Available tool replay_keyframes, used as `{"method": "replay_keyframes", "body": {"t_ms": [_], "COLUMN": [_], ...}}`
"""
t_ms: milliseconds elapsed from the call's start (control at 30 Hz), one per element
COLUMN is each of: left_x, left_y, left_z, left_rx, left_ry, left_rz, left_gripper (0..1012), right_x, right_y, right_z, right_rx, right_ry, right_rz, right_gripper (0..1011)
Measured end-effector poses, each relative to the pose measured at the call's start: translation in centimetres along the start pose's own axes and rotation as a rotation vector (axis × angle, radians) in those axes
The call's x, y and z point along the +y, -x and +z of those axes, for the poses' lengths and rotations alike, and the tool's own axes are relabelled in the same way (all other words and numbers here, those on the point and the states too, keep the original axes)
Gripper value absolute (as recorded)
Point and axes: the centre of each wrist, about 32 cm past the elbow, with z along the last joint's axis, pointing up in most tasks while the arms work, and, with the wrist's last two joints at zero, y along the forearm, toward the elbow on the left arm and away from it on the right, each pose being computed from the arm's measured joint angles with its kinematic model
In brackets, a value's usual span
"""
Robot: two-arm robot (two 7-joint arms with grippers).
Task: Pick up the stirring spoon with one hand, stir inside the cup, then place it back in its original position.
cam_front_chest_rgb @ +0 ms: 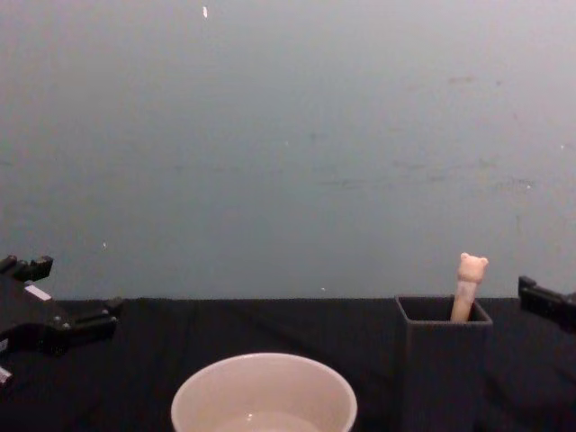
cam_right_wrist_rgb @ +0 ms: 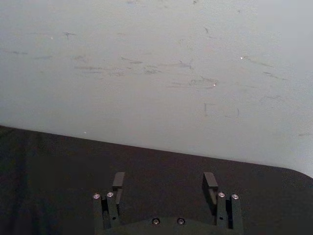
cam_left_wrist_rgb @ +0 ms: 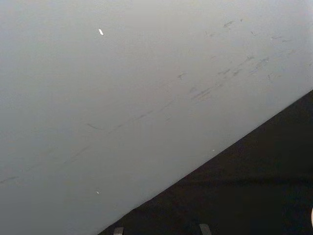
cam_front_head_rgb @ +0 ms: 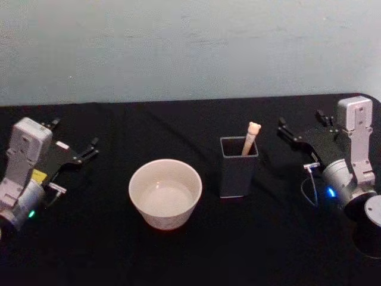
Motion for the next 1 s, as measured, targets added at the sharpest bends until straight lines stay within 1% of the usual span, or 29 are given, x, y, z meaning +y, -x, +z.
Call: {"method": "replay_keyframes", "body": {"t_ms": [1000], "left_x": [0.0], "left_y": [0.0], "left_z": [0.0], "left_rx": [0.0], "left_ry": [0.0], "left_rz": [0.0], "left_gripper": [1002], "right_x": [0.0], "right_y": [0.0], "right_z": [0.01], "right_rx": [0.0], "right_ry": [-0.001], "right_rz": [0.0], "right_gripper": [1002]}}
